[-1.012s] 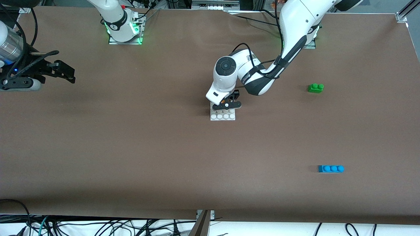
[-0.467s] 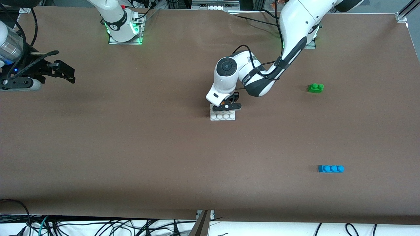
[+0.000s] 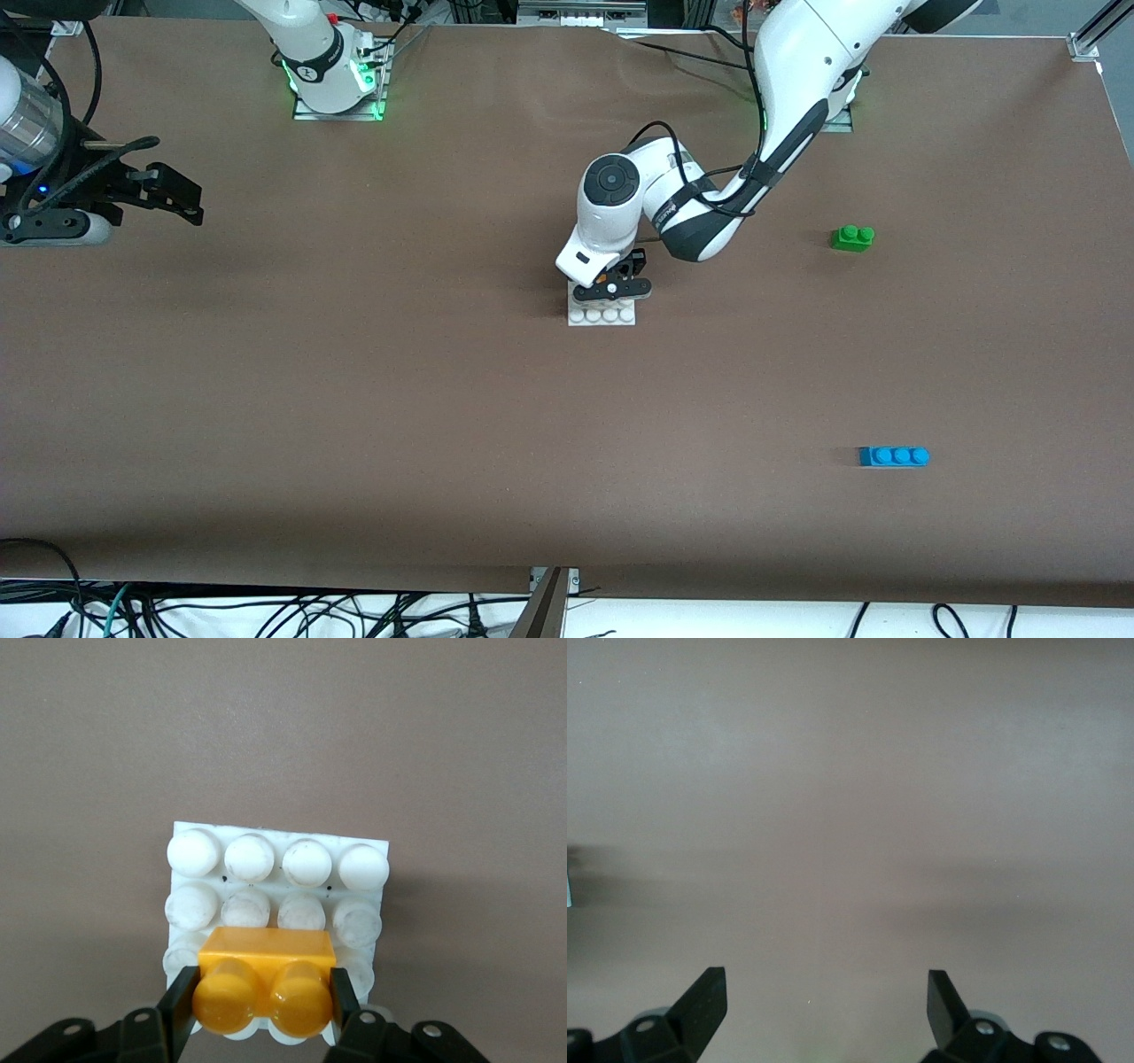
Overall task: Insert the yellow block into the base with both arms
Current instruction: 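Press the yellow block down onto the base plate studs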
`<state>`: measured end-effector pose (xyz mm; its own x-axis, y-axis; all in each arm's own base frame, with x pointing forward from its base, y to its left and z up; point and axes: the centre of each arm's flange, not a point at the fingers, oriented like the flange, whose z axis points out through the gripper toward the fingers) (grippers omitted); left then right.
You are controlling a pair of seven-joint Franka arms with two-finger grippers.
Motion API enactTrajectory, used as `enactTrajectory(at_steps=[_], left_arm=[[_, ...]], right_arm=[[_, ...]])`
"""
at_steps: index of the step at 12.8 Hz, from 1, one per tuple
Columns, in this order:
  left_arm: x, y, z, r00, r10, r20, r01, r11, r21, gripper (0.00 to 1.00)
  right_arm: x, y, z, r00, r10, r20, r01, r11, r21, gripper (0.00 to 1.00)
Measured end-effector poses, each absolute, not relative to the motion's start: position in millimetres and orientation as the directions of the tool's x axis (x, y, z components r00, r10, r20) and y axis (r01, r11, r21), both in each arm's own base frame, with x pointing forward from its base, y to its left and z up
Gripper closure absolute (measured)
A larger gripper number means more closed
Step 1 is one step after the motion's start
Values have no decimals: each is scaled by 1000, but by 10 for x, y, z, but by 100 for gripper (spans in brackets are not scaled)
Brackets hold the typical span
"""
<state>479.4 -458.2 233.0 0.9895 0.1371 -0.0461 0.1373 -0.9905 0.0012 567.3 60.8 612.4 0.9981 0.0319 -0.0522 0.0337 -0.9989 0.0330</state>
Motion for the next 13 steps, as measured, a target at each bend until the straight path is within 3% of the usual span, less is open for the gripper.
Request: enactTrajectory(at_steps=[13], left_arm=[[4693,-4633,2333,993,92,-71,91,-996,-22,36]], right_arm=[[5673,608,6124,998,32,-52,34,-999,33,0]])
